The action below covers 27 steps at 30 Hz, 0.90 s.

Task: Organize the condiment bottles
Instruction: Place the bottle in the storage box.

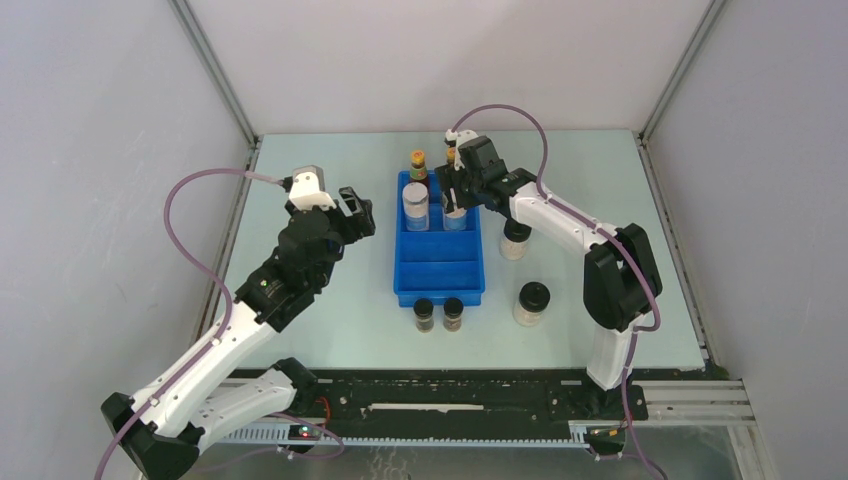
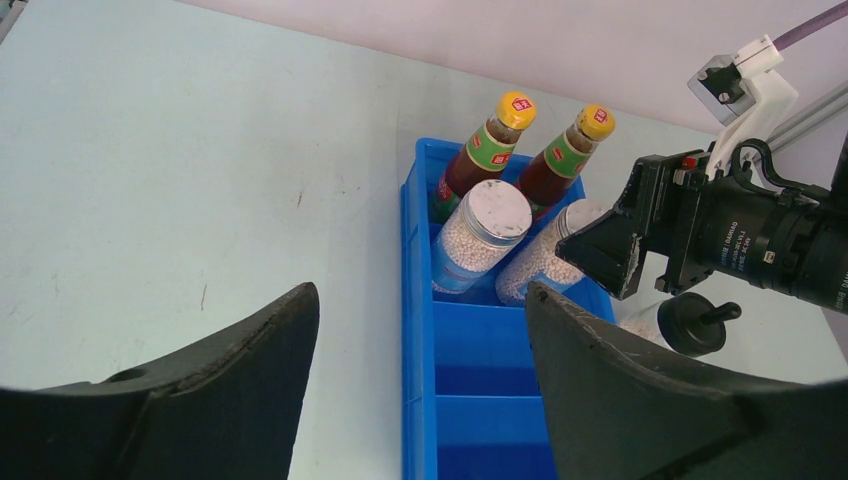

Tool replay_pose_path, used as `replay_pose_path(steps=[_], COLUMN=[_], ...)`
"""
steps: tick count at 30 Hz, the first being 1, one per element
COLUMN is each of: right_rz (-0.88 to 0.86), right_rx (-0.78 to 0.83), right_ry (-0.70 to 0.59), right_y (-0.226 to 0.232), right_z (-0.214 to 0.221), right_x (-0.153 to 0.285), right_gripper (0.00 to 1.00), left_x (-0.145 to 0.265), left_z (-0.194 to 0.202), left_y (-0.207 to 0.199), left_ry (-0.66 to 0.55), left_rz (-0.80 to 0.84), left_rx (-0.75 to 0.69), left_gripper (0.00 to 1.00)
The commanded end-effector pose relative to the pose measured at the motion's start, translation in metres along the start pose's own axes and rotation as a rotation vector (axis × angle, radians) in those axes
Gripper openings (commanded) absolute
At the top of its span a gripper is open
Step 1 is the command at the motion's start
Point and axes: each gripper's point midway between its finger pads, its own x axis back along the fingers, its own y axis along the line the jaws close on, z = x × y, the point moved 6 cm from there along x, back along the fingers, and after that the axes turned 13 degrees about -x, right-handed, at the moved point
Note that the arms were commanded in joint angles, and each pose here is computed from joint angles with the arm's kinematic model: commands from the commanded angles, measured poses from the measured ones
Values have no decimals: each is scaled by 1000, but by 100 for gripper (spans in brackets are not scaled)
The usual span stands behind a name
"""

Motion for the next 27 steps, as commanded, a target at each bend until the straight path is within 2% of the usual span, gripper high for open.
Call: replay_pose_path(steps=[1,16,22,27], right_rz=[-5,-9,-16,-6], right_rx=[3,19,21,8], right_ry=[-49,-98,-163,-211], right_y=[4,16,27,34], right_z=[-17,-37,-59,-72], right_x=[5,25,53,87], right_gripper=[80,82,82,83], left_x=[3,7,12,17], left_z=[-16,-22,-30,-38], left_y=[-2,-1,0,-2], left_ry=[-44,-57,-67,-83], left_rz=[9,17,29,51], left_rx=[43,52,55,77], left_gripper=[80,83,100,100])
